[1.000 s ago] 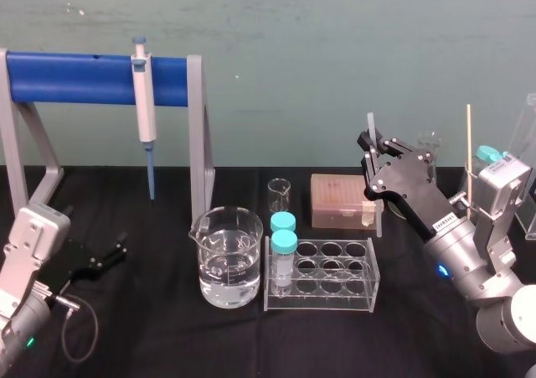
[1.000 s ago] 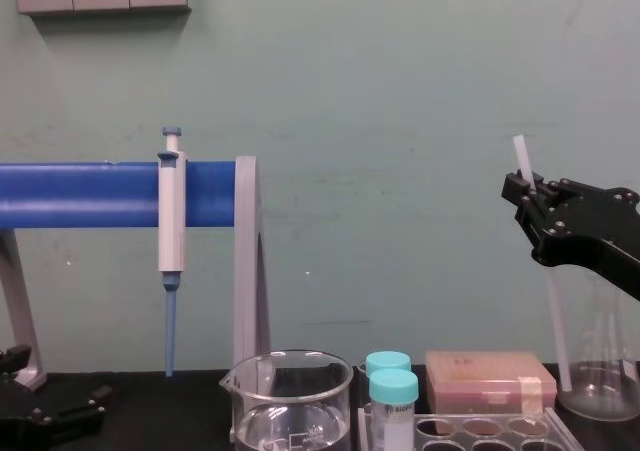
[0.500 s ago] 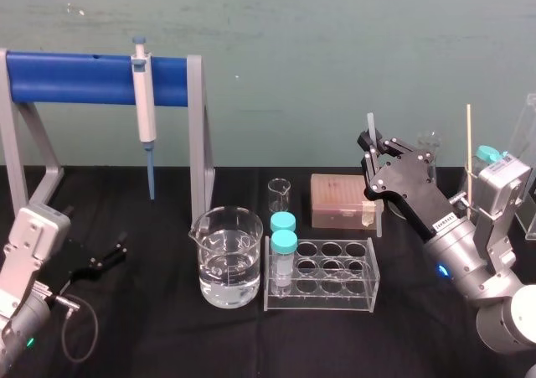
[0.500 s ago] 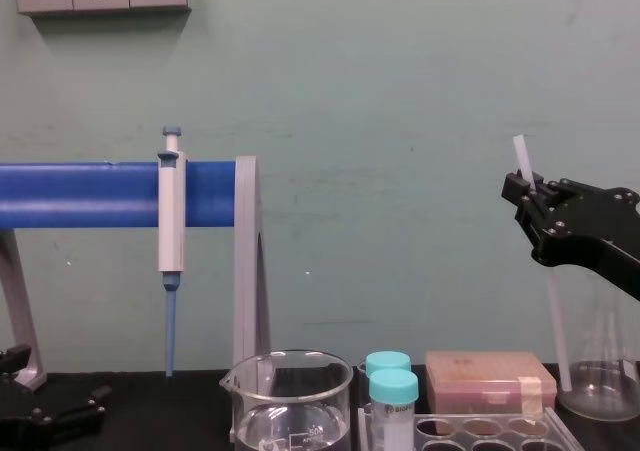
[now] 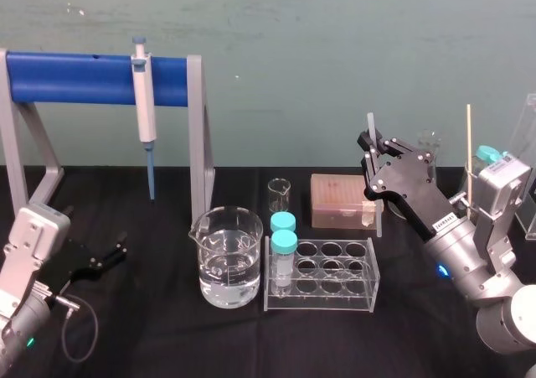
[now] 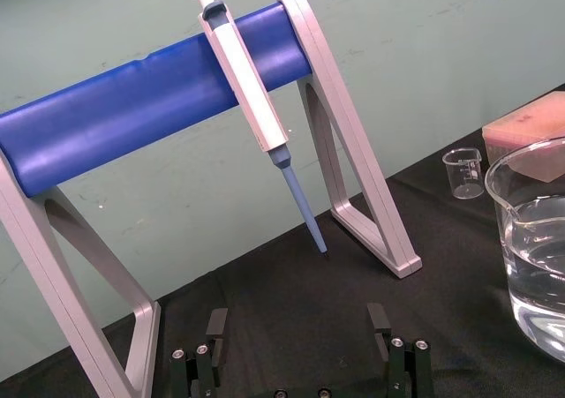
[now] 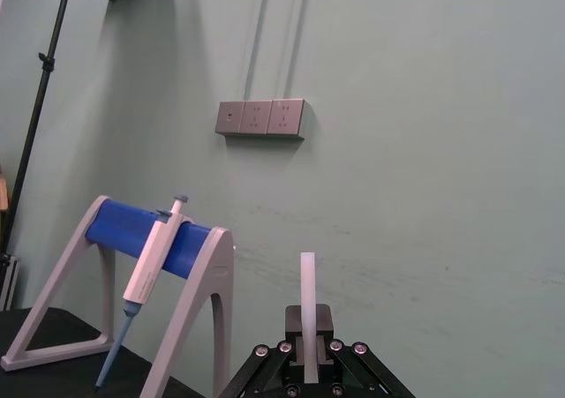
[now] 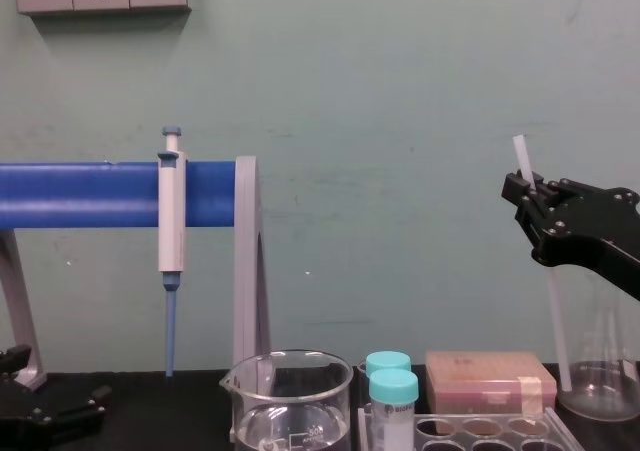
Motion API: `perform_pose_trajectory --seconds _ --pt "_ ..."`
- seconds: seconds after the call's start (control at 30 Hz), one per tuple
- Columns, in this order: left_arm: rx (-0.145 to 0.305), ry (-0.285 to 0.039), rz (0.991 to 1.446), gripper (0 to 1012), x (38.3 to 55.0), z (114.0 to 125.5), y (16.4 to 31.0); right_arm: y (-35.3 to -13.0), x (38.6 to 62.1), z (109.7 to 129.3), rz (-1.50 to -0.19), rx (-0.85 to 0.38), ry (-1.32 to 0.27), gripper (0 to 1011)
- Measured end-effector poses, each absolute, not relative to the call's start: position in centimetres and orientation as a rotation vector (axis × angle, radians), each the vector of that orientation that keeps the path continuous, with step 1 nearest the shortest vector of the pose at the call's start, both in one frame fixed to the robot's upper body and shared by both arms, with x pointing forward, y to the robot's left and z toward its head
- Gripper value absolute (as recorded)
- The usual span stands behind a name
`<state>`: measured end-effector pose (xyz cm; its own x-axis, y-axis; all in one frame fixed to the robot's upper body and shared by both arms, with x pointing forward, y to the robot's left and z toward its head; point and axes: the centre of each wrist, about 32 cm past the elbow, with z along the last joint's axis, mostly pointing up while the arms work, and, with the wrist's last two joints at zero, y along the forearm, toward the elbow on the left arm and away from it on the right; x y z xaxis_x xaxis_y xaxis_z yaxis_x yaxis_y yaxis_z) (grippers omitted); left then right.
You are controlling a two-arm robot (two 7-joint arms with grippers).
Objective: Pick up the stirring rod with one hand, then place it down.
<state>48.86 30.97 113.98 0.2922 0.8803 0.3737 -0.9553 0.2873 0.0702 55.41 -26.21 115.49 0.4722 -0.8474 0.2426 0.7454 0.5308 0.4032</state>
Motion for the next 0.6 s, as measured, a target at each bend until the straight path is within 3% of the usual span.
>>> perform_pose_trajectory --seconds 0.6 --pt "0.304 -0.285 1.248 1000 48.86 113.98 30.97 -25.95 55.34 115.45 -0.956 0.25 -0.426 72"
